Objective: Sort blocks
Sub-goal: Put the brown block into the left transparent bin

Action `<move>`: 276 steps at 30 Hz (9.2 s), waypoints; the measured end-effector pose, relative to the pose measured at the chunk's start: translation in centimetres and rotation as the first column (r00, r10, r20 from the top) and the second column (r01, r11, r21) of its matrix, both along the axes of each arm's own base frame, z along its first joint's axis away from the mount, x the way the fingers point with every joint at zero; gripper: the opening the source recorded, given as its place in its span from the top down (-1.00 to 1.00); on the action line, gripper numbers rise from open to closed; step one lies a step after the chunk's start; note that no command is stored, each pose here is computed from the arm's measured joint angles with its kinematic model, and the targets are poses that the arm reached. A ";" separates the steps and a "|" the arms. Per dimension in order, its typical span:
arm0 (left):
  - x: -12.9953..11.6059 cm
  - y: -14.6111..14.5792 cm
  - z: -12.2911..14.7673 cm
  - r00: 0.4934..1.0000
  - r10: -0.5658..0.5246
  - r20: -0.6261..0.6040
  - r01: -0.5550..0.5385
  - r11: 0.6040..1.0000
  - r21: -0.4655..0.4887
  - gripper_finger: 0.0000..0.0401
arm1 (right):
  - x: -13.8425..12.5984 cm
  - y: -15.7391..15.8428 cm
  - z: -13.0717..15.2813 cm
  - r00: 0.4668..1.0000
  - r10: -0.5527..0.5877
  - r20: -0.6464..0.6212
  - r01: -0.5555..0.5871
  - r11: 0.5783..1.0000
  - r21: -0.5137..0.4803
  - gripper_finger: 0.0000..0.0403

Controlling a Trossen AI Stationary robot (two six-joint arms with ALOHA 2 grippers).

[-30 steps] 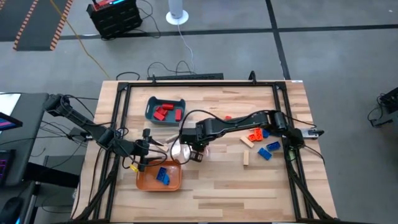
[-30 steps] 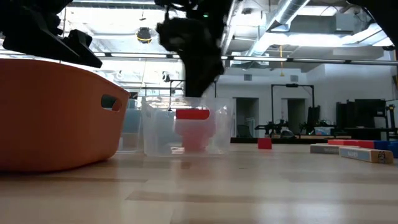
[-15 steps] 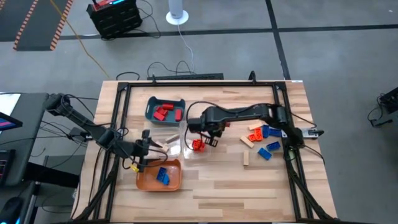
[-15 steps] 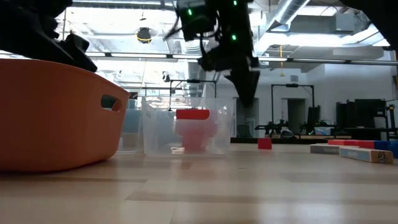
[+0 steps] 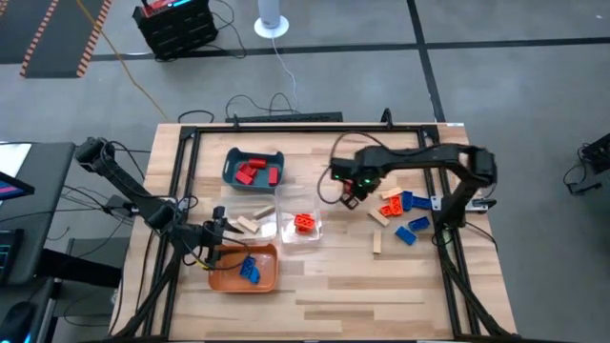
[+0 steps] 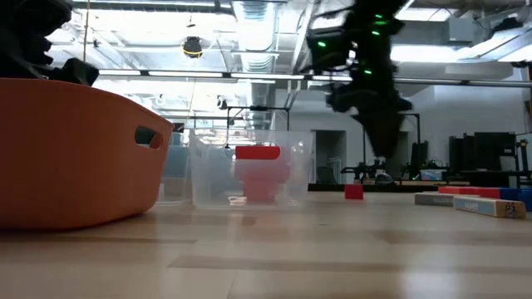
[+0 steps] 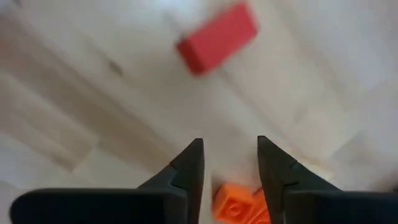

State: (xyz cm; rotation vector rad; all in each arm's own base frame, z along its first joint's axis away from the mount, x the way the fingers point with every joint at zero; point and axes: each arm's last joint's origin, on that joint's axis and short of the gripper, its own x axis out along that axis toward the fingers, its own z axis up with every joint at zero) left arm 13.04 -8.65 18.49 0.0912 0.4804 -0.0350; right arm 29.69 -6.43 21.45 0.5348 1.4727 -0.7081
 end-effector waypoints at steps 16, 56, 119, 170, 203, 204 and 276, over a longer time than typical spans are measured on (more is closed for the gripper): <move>0.2 0.2 0.2 0.999 0.028 0.038 -0.029 0.999 0.025 -0.25 | -3.6 4.8 -5.4 0.998 0.041 -0.053 -0.038 0.998 0.058 -0.26; 0.7 1.0 1.3 0.990 0.108 0.086 -0.112 0.993 0.041 -0.25 | 4.1 11.6 2.5 0.582 0.443 0.682 0.080 0.803 -0.590 0.89; 5.3 9.3 -0.7 0.741 0.263 -0.618 -0.420 0.900 -0.121 0.45 | 7.6 2.7 3.1 0.503 0.741 0.444 -0.404 0.656 -0.638 -0.06; 3.7 6.2 4.8 0.995 0.098 -0.007 -0.097 0.994 0.043 0.07 | -7.4 -2.7 -3.5 0.846 0.525 -0.094 -0.523 0.851 0.055 0.00; 3.1 4.1 2.4 0.996 0.008 0.092 -0.012 0.999 0.042 0.07 | -6.2 -0.7 -7.5 0.540 0.835 -0.106 -0.813 0.550 0.192 0.65; 3.1 4.0 2.5 0.996 0.011 0.094 -0.016 0.999 0.049 0.07 | -6.1 -0.6 -7.5 0.543 0.834 -0.099 -0.813 0.551 0.188 0.71; 0.4 6.0 3.7 0.964 0.226 0.141 -0.228 0.974 0.002 -0.09 | 20.6 5.2 -3.1 0.774 0.591 0.229 -0.607 0.795 0.000 -0.13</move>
